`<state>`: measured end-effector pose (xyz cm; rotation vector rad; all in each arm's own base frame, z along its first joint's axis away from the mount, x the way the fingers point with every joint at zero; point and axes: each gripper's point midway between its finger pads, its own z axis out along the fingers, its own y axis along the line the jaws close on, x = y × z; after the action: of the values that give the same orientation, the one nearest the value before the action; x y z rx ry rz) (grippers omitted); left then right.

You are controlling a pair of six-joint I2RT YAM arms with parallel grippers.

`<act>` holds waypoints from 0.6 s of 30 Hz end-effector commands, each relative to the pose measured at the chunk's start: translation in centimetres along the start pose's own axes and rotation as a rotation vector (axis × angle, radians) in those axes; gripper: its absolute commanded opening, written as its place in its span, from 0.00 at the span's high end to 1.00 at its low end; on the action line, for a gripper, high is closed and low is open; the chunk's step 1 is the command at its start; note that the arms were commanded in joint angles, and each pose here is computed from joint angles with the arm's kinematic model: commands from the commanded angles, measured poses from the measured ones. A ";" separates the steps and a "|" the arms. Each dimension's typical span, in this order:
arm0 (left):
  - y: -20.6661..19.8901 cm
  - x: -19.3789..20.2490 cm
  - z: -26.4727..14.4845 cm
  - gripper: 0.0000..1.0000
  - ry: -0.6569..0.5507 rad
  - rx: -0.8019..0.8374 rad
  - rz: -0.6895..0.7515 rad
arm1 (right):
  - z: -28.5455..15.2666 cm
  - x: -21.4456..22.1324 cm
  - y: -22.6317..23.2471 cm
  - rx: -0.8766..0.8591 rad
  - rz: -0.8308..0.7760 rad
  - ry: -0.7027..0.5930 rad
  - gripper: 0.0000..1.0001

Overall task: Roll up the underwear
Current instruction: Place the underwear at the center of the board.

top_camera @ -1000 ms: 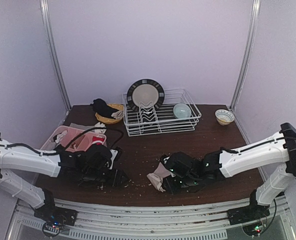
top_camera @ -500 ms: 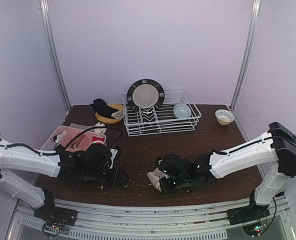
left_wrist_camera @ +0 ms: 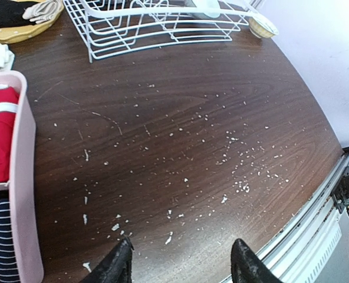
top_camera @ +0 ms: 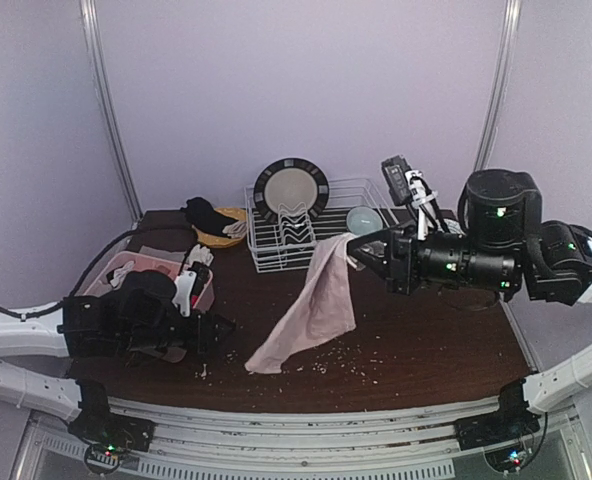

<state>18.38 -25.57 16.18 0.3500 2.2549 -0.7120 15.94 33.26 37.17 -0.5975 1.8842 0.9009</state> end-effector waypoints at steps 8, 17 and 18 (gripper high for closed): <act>-0.2 -2.3 -2.0 0.45 -0.061 -0.019 0.010 | 3.4 1.9 -6.7 0.368 -0.136 0.141 1.00; -0.9 1.5 0.9 0.45 0.050 0.061 -0.006 | 2.9 15.7 -13.0 0.359 0.072 0.352 1.00; -1.1 1.8 1.1 0.46 0.059 0.068 -0.008 | 3.1 16.2 -12.3 0.337 0.064 0.368 1.00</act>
<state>18.00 -25.42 15.95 0.3662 2.2728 -0.7119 21.26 25.58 17.72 -0.5075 2.3175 0.3361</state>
